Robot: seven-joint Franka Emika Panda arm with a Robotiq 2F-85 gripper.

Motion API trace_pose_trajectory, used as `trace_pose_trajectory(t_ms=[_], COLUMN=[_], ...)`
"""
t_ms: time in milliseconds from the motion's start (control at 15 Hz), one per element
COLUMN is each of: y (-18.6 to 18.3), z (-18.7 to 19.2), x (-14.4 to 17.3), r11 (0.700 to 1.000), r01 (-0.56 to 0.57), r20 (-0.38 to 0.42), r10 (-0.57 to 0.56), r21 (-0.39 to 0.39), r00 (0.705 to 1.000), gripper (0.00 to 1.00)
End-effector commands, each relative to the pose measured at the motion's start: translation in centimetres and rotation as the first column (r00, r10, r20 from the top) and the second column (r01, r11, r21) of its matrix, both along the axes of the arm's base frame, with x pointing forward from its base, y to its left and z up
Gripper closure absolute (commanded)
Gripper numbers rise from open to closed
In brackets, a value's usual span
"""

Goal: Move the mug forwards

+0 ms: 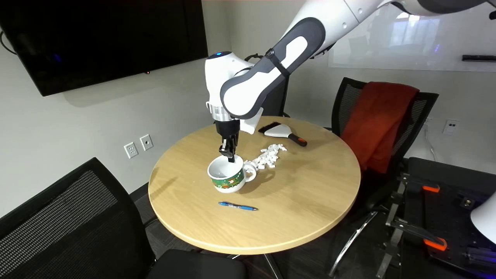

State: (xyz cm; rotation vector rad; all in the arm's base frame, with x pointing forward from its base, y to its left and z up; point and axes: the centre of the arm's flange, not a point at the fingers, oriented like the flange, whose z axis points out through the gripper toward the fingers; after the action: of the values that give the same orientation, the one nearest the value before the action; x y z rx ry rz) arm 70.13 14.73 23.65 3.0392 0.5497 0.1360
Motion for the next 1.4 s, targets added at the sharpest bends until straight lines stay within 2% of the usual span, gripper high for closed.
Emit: trace_pose_trajectory(t_ms=[0, 333, 533, 733, 1067, 1333], y=[-3.3, -6.8, -9.2, -11.7, -13.8, -13.6], z=[2.9, 1.8, 0.7, -0.3, -1.2, -0.6], x=[-7.2, -11.8, -15.0, -18.7, -22.4, -22.3], r11=[1.000, 0.999, 0.998, 0.994, 0.963, 0.922], r01=[-0.020, -0.041, -0.044, 0.009, 0.153, 0.321], r20=[0.016, 0.098, 0.164, 0.208, 0.165, 0.126], r10=[0.020, 0.040, 0.036, -0.031, -0.192, -0.352], r21=[0.013, 0.009, 0.045, 0.104, 0.223, 0.217], r00=[1.000, 0.994, 0.986, 0.978, 0.967, 0.927], gripper=[0.97, 0.97, 0.97, 0.97, 0.97, 0.97])
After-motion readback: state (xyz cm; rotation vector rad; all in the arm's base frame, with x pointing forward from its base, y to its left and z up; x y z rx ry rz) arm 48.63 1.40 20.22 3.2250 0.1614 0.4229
